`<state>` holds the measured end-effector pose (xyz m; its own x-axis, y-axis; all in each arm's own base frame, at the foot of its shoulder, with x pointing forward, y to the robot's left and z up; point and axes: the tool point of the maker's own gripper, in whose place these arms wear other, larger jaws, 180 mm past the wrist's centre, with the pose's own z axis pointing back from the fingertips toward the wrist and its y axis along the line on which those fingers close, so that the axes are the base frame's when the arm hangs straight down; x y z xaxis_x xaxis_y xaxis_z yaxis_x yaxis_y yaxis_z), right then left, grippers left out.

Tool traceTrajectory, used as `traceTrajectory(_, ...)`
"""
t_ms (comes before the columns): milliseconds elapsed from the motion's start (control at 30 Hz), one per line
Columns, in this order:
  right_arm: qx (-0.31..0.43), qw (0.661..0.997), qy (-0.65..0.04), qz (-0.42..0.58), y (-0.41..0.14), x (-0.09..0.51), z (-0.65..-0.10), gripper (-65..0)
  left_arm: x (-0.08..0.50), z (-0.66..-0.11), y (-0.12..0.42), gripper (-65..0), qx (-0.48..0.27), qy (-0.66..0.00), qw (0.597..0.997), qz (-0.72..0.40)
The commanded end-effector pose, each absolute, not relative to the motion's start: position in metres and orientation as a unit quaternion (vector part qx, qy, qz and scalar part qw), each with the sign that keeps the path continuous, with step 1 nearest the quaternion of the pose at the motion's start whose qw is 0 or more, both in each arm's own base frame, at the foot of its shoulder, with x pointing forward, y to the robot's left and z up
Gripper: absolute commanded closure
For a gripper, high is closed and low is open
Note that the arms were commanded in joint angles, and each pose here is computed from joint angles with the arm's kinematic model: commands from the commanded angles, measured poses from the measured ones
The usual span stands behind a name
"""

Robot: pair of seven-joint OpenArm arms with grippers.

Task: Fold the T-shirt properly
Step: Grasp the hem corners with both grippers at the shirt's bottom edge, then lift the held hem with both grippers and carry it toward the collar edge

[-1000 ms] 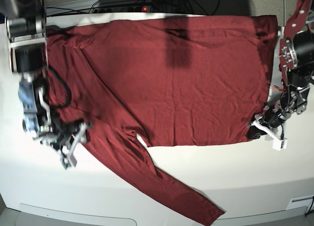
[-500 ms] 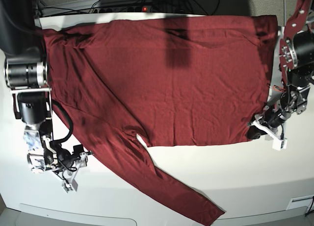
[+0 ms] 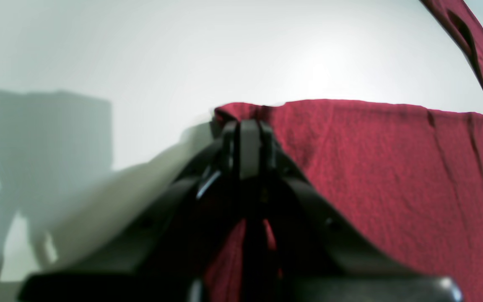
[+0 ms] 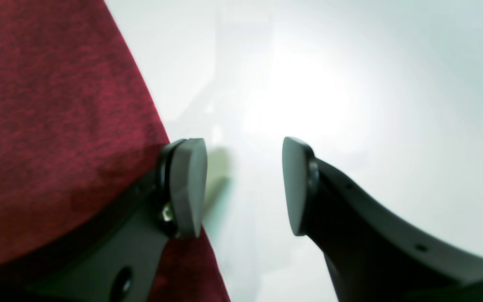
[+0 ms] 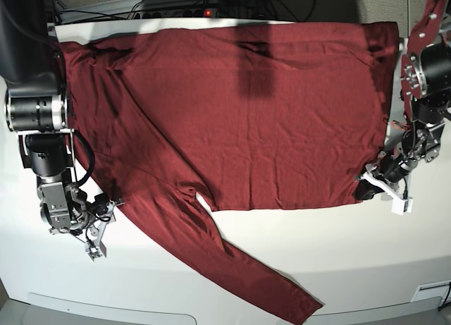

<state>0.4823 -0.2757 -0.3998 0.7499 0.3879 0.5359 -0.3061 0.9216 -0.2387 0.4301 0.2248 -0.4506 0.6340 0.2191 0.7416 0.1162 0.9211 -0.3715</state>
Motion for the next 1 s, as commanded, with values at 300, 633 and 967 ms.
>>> traceTrajectory(300, 0.012, 0.92, -0.358, 0.157, -0.252, 0.504, -0.37, -29.5, 0.427, -0.456, 0.232, 0.0, -0.175, -0.404, 0.898, 0.015)
traceTrajectory(633, 0.023, 0.919, -0.355, 0.172, -0.247, 0.499, -0.375, -35.2, 0.427, -0.456, 0.232, 0.0, -0.175, -0.404, 0.898, 0.015)
traceTrajectory(967, 0.029, 0.928, -0.331, 0.168, -0.247, 0.472, -0.41, -35.1, 0.427, -0.456, 0.231, 0.0, -0.176, -0.404, 0.897, 0.014)
